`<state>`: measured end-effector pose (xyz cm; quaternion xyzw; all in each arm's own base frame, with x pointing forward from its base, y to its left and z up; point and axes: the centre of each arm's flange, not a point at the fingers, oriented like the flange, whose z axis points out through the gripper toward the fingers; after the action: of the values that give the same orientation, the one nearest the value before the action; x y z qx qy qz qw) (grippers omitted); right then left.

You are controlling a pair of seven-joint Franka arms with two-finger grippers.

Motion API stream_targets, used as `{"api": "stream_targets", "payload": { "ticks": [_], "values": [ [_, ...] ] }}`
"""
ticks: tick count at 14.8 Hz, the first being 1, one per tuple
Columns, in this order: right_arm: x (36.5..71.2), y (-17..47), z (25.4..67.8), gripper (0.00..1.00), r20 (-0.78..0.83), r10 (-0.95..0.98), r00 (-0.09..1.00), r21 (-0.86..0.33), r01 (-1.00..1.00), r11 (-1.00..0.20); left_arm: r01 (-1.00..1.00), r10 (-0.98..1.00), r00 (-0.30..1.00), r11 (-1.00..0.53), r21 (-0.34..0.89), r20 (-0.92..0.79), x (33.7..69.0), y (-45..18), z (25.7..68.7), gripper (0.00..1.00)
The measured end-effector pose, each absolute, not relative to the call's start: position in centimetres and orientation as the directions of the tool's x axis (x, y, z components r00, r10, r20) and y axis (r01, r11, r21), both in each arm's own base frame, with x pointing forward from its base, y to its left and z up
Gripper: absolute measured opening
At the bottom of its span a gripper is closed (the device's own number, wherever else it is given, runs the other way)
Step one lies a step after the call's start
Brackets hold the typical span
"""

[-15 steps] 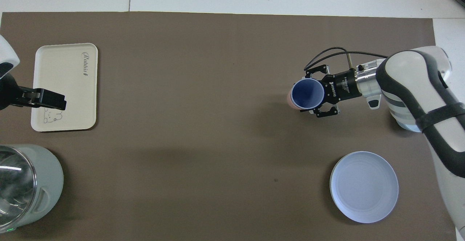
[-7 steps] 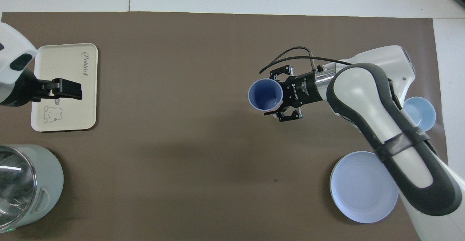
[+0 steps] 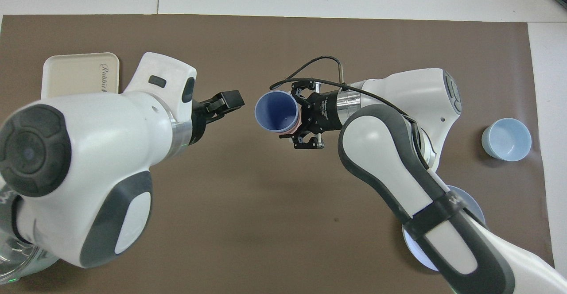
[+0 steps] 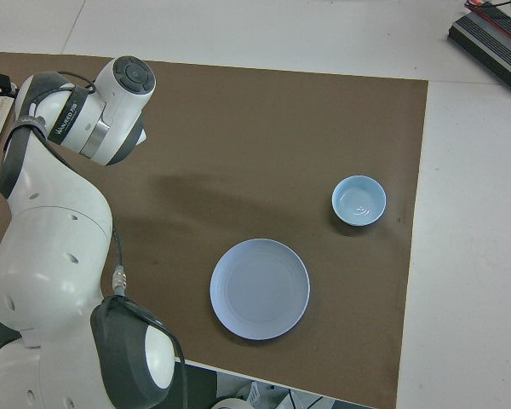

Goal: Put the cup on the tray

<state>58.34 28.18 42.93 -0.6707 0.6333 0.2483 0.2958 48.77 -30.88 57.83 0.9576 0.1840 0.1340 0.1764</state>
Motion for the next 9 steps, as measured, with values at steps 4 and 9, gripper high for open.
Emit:
{"api": "stream_targets", "payload": {
  "ticks": [4, 9],
  "values": [
    [58.4, 28.0, 42.9, 0.81, -0.707, -0.703, 0.073, -0.084, -0.996, -0.019, 0.304, 0.418, 0.888, -0.847, 0.436, 0.192, 48.3, -33.9, 56.4, 0.95],
    [58.5, 28.0, 43.0, 0.81, -0.706, -0.704, 0.073, -0.088, -0.996, -0.015, 0.308, 0.416, 0.892, -0.844, 0.439, 0.174, 49.4, -36.2, 52.2, 0.66]
  ]
}}
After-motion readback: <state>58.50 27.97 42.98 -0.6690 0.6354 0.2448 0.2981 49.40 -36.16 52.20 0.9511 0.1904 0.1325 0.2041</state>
